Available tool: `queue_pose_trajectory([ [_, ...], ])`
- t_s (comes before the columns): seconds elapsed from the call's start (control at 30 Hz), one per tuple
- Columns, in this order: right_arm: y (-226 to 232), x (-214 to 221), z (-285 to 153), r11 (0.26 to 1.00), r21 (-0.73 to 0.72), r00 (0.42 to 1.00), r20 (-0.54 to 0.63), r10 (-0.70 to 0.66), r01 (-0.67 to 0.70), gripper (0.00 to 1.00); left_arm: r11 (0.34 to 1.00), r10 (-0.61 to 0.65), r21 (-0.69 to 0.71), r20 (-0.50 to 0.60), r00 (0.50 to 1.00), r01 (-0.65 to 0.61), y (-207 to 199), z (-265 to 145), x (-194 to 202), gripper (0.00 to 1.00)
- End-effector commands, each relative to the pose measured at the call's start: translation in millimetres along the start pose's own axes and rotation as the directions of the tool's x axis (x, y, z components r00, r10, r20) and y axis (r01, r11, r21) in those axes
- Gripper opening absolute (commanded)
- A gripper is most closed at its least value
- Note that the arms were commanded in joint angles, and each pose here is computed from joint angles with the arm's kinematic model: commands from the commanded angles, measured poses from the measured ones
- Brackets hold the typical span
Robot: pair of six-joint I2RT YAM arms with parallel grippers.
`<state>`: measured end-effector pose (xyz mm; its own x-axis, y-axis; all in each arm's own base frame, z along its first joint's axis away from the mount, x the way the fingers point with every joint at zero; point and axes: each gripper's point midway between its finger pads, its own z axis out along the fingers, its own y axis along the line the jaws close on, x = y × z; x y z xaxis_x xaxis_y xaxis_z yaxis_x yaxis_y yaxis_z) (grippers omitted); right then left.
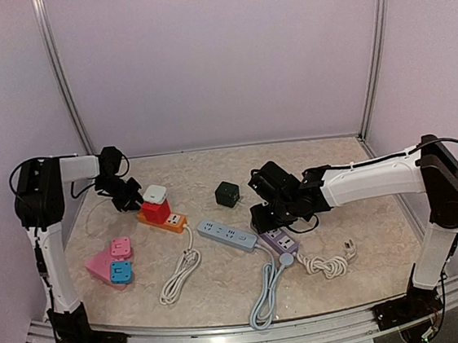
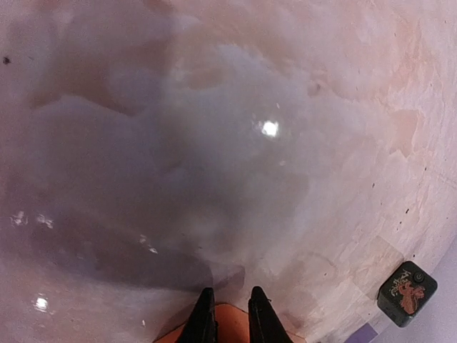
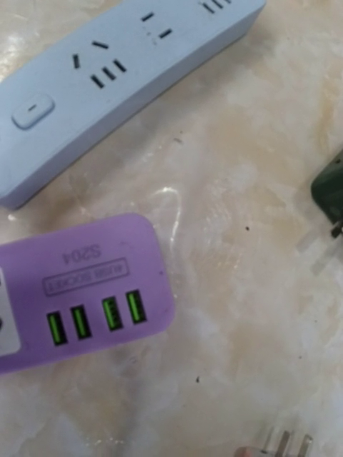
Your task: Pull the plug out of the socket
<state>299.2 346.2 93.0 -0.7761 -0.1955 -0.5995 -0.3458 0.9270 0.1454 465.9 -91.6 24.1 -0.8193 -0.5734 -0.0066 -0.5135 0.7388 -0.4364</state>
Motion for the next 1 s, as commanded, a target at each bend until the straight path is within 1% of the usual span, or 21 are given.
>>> queue_pose_trajectory([
  [0.0,1.8,-1.6,-6.9,1.000,0.007,1.000,0.009,-0.024,0.024,0.48,0.996,0.072,0.056,-0.042,0.997,-0.070,-33.3,-0.8,39.0,0.15],
  [0.13,-0.1,-2.6,-6.0,0.999,0.023,0.999,0.006,-0.038,0.037,0.48,0.986,0.143,0.096,-0.085,0.986,-0.135,-59.7,5.2,71.5,0.15],
  [0.3,5.9,-16.0,-10.1,0.996,0.017,0.995,0.033,-0.089,0.089,0.49,0.954,0.279,0.161,-0.156,0.948,-0.254,-97.2,14.6,117.6,0.16],
  [0.4,19.1,-35.4,-15.8,0.992,-0.014,0.989,0.069,-0.127,0.128,0.52,0.936,0.331,0.188,-0.186,0.925,-0.297,-111.9,21.5,138.8,0.16],
  [0.5,37.5,-52.5,-20.3,0.984,-0.075,0.983,0.099,-0.156,0.163,0.57,0.919,0.374,0.212,-0.197,0.906,-0.333,-124.5,23.9,154.2,0.16],
  [0.57,48.9,-61.7,-22.0,0.976,-0.130,0.981,0.114,-0.160,0.174,0.61,0.913,0.387,0.211,-0.188,0.903,-0.348,-129.1,21.5,155.7,0.17],
  [0.67,62.0,-73.4,-20.5,0.960,-0.219,0.981,0.124,-0.149,0.173,0.69,0.910,0.397,0.190,-0.145,0.906,-0.368,-132.3,10.1,145.6,0.21],
  [0.7,65.5,-77.4,-19.5,0.953,-0.249,0.982,0.124,-0.142,0.169,0.72,0.909,0.400,0.183,-0.120,0.909,-0.375,-133.9,1.0,139.8,0.22],
  [0.77,75.2,-82.7,-17.3,0.930,-0.328,0.984,0.115,-0.133,0.164,0.78,0.908,0.401,0.163,-0.074,0.913,-0.385,-133.6,-14.4,127.9,0.26],
  [0.83,83.0,-86.4,-11.4,0.910,-0.384,0.987,0.102,-0.126,0.155,0.83,0.908,0.398,0.154,-0.024,0.917,-0.390,-132.6,-34.6,117.0,0.29],
  [0.87,87.1,-88.1,-8.4,0.902,-0.406,0.988,0.094,-0.122,0.149,0.84,0.908,0.394,0.158,-0.008,0.919,-0.388,-130.7,-44.3,113.2,0.31],
  [0.97,97.8,-85.5,5.1,0.882,-0.452,0.991,0.057,-0.118,0.131,0.84,0.911,0.381,0.162,0.022,0.924,-0.379,-118.4,-67.5,111.9,0.33],
])
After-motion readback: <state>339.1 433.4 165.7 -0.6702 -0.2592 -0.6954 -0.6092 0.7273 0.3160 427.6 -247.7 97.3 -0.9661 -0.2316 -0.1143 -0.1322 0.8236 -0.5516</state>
